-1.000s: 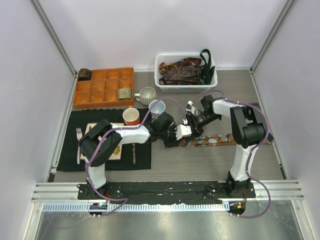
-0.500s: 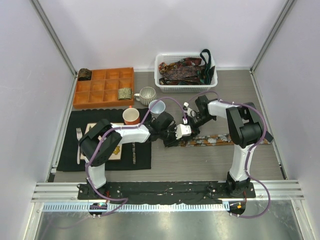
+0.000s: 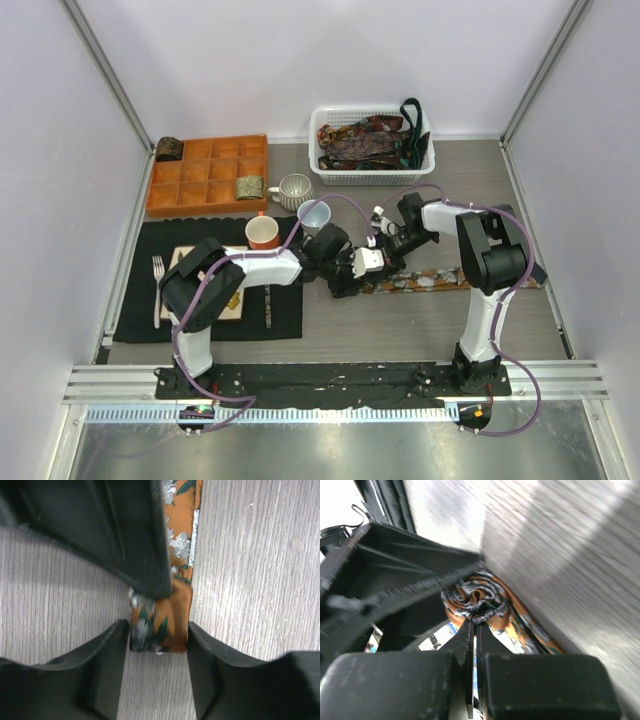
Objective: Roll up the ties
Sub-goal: Roll the tie at the center of the board.
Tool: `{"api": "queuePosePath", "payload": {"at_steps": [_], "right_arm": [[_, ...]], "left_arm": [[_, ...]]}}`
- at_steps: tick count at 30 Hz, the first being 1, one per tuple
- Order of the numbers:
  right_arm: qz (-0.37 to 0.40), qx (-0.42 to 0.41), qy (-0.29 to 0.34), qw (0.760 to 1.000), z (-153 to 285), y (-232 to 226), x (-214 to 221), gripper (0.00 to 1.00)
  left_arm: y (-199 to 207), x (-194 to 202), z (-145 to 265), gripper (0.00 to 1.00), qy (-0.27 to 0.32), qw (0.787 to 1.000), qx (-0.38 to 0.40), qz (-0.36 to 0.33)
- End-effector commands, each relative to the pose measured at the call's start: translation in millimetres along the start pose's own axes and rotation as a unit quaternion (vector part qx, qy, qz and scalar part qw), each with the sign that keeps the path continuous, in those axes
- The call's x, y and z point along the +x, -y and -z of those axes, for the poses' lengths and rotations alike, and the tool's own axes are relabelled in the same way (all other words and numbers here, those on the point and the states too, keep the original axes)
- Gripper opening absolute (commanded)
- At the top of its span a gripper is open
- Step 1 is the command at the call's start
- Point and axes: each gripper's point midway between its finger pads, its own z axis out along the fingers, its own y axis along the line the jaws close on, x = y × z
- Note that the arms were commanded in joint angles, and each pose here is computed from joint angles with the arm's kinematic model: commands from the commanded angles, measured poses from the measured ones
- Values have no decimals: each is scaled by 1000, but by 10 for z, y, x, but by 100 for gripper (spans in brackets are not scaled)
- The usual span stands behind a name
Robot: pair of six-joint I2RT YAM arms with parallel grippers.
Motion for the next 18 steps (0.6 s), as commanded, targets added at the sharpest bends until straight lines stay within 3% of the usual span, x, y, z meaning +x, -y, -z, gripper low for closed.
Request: {"api": "queuePosePath", "payload": {"at_steps": [1,10,18], "right_arm": [[8,58,-14,998,-13,364,91,1],[3,71,-12,997,50,531,158,1],[-1,74,-13,997,53,578,177,1]], "left_arm": [[-18,34,52,59,-7,1000,-4,17],[-8,-312,54,77,62,998,8,23],[-77,-499,-156,79,90,996,10,12]]}}
